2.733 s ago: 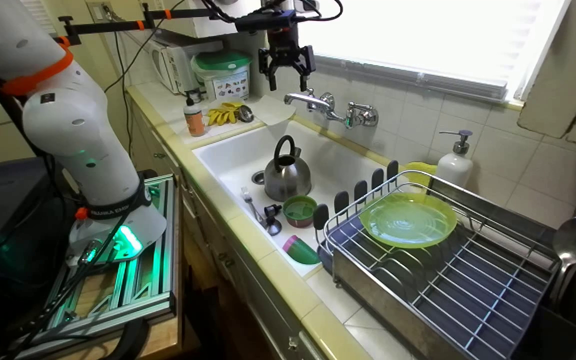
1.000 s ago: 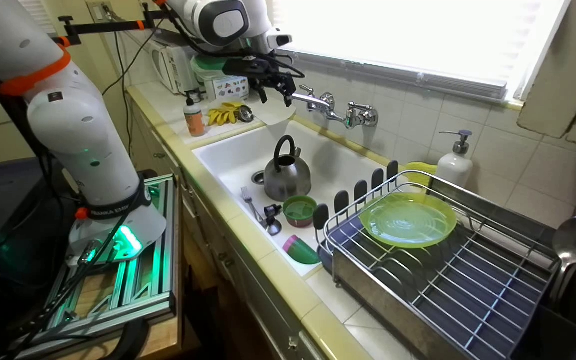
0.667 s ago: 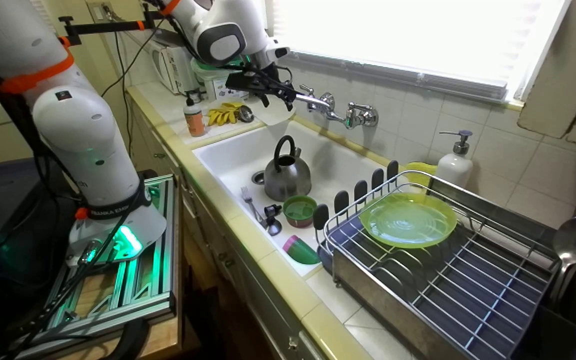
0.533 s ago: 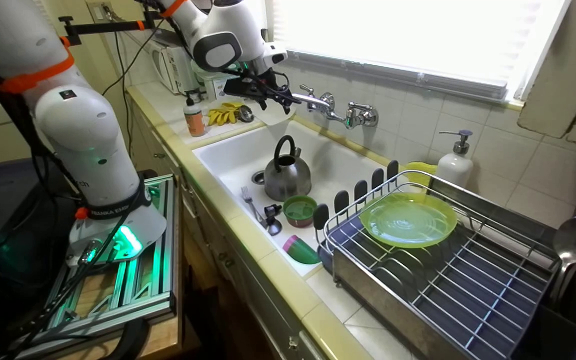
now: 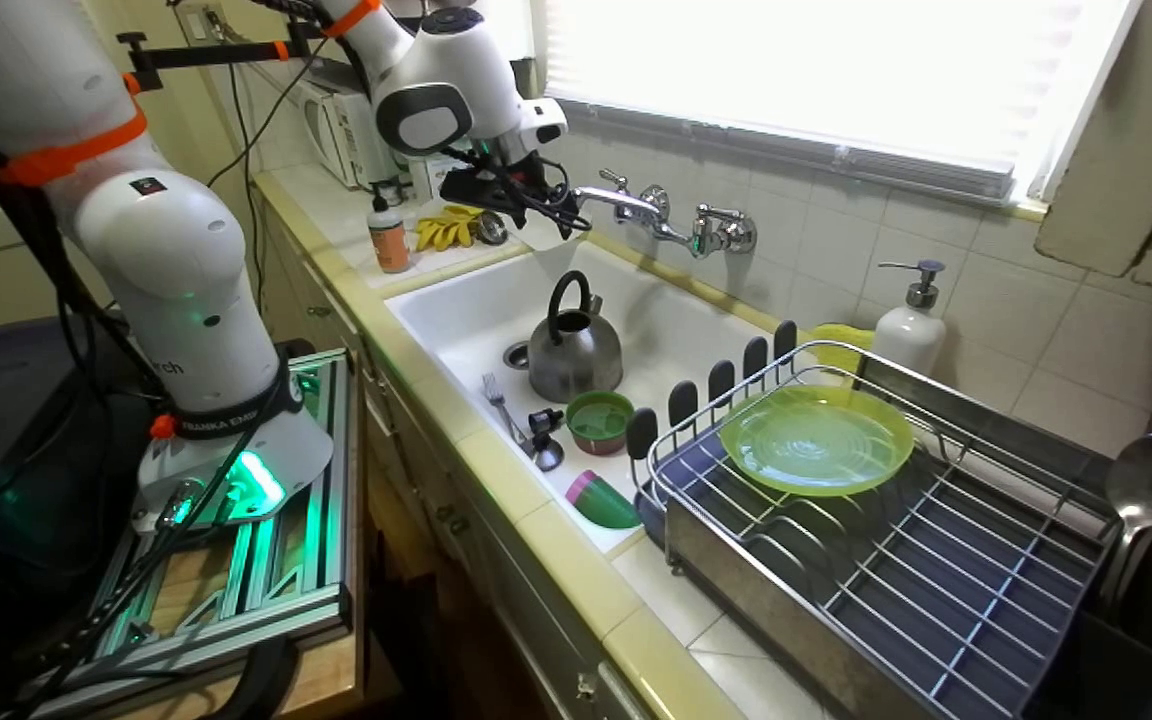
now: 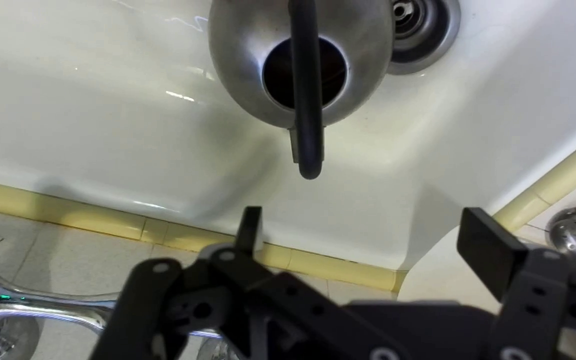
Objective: Hang the kettle on the tap faucet
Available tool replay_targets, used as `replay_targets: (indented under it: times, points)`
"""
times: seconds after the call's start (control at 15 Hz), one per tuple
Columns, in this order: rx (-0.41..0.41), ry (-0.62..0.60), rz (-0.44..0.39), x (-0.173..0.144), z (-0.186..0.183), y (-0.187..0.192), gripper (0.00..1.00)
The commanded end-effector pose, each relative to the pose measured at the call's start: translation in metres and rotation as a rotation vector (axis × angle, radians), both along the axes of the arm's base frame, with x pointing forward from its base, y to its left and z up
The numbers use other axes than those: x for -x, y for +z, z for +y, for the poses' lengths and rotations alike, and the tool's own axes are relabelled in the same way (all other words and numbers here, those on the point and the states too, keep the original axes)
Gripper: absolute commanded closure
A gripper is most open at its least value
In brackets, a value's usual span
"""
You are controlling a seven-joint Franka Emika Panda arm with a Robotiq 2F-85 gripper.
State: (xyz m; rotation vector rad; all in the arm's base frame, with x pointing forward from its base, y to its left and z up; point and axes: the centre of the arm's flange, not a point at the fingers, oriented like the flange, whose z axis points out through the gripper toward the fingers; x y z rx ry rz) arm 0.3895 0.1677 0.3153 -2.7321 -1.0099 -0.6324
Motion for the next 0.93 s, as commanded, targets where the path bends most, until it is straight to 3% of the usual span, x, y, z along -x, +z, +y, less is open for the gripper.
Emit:
replay_targets:
  times: [0.0,0.87]
  points:
    - [-0.019,0.011,-0.005,-0.005,-0.005,-0.018,0.00]
    - [-0.034,0.109,0.013,-0.014,-0.012,-0.080,0.00]
